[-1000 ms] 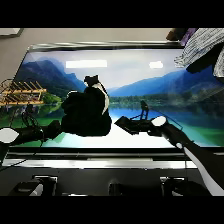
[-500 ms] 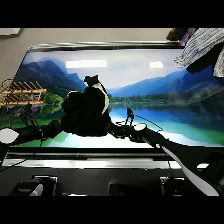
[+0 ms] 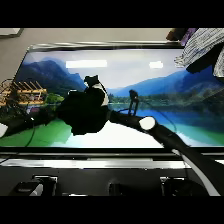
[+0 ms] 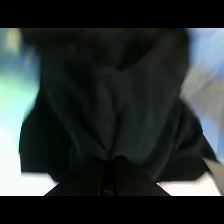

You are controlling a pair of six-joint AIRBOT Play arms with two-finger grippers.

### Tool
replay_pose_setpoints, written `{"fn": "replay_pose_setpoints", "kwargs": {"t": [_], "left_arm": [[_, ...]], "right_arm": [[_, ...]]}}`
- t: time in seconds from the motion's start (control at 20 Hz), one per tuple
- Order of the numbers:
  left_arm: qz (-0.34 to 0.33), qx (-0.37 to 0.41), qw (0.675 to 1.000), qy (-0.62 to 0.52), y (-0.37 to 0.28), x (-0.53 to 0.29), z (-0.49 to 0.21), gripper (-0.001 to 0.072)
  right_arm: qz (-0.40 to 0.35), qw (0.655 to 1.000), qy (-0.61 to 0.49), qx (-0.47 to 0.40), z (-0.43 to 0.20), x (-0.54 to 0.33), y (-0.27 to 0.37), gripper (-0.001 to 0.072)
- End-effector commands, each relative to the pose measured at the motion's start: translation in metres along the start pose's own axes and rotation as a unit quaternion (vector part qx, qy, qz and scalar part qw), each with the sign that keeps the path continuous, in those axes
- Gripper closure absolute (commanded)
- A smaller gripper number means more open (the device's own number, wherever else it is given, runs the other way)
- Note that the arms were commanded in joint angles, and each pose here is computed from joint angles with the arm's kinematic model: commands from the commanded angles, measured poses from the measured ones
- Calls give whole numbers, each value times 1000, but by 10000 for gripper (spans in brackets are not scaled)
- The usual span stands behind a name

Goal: Fold the clothes and pants, and hang the long-sleeved shirts on hangers.

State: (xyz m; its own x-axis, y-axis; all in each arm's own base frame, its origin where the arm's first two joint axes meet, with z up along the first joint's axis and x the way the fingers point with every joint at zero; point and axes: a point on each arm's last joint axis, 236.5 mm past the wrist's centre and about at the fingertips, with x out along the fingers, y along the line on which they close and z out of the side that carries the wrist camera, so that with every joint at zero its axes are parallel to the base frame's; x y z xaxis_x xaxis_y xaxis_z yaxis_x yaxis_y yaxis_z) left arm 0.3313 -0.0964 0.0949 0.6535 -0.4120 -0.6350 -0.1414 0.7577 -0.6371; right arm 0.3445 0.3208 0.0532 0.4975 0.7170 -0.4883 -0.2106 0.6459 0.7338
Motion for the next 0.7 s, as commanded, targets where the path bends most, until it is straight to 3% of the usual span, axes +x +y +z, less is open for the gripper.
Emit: {"fn": "replay_pose_setpoints", "kwargs": {"t": [0.0, 0.2, 0.45, 0.65], "left_arm": [[-41, 67, 986, -144, -63, -56, 89, 679], [-79, 161, 946, -270, -142, -155, 148, 679], [-129, 229, 890, -373, -206, -266, 152, 678], [-125, 244, 855, -439, -209, -337, 128, 678]], "right_arm": [[-49, 990, -74, -107, 78, -93, 27, 675], [-135, 952, -156, -225, 149, -225, 72, 674], [-97, 925, -234, -283, 142, -360, 162, 674], [-51, 911, -301, -279, 104, -453, 198, 674]]}}
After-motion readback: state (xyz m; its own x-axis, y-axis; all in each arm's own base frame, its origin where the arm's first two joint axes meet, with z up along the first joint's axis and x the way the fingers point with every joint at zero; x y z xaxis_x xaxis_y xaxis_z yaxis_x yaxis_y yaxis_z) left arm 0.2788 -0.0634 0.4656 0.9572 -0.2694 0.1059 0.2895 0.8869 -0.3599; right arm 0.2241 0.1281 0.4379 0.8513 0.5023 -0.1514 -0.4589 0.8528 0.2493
